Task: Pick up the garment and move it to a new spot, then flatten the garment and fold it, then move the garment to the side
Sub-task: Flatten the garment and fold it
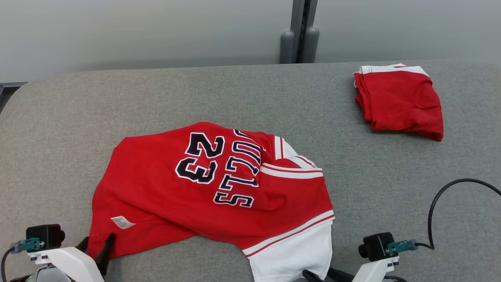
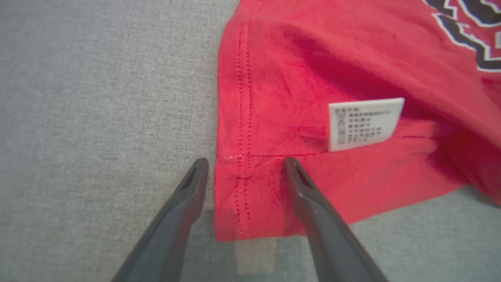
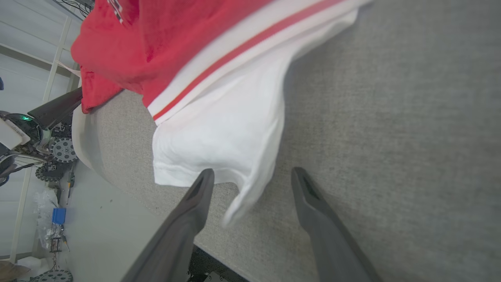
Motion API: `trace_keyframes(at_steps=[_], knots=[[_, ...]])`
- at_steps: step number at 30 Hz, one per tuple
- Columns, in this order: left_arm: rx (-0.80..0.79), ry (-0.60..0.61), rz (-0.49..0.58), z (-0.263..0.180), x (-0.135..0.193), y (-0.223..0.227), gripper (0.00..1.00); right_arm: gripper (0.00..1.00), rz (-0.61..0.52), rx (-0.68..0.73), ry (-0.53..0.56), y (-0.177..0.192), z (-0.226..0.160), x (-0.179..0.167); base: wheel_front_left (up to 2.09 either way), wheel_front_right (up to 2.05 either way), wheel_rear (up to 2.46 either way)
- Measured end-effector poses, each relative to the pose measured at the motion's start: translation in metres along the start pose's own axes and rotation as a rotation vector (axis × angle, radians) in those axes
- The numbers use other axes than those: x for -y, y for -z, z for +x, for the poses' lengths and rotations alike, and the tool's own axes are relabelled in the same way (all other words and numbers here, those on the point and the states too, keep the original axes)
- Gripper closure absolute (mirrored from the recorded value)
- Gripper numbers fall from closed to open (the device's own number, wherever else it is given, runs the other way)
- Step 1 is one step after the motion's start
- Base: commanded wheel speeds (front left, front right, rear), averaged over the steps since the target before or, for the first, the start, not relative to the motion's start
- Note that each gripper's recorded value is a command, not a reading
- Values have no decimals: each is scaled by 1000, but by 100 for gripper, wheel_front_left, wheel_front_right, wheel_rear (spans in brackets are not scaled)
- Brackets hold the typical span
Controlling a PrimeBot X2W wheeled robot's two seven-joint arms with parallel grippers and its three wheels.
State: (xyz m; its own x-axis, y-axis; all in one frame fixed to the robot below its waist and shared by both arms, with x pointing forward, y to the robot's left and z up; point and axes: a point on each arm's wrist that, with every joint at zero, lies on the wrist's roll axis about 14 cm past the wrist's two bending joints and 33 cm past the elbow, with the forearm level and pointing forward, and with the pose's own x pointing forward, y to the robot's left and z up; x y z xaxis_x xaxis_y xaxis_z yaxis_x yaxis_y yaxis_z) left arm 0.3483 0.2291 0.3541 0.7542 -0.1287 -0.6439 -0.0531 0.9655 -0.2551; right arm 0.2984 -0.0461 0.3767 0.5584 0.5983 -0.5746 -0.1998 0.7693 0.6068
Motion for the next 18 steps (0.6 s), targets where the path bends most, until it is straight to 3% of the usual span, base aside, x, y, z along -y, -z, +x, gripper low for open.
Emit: trace_keyframes(at_steps=[7, 9, 10, 11, 12, 13, 18], knots=[[3, 23, -1, 1, 5, -2, 0, 0, -9, -20, -16, 3, 5, -5, 0, 0, 0], [4, 25, -1, 0, 5, -1, 24, 53, -12, -25, -20, 4, 5, -6, 0, 0, 0], [5, 26, -3, 0, 5, -1, 45, 69, -14, -29, -23, 5, 6, -7, 0, 0, 0], [12, 26, -3, 0, 5, -1, 60, 100, -13, -33, -25, 7, 6, -8, 0, 0, 0], [22, 25, -2, -1, 4, -3, 89, 100, -12, -38, -27, 8, 6, -8, 0, 0, 0], [31, 24, 2, -1, 3, -5, 100, 100, -13, -40, -29, 9, 6, -9, 0, 0, 0], [79, 39, 13, -6, 6, -17, 100, 100, -26, -9, -31, 2, 2, -8, 0, 0, 0]])
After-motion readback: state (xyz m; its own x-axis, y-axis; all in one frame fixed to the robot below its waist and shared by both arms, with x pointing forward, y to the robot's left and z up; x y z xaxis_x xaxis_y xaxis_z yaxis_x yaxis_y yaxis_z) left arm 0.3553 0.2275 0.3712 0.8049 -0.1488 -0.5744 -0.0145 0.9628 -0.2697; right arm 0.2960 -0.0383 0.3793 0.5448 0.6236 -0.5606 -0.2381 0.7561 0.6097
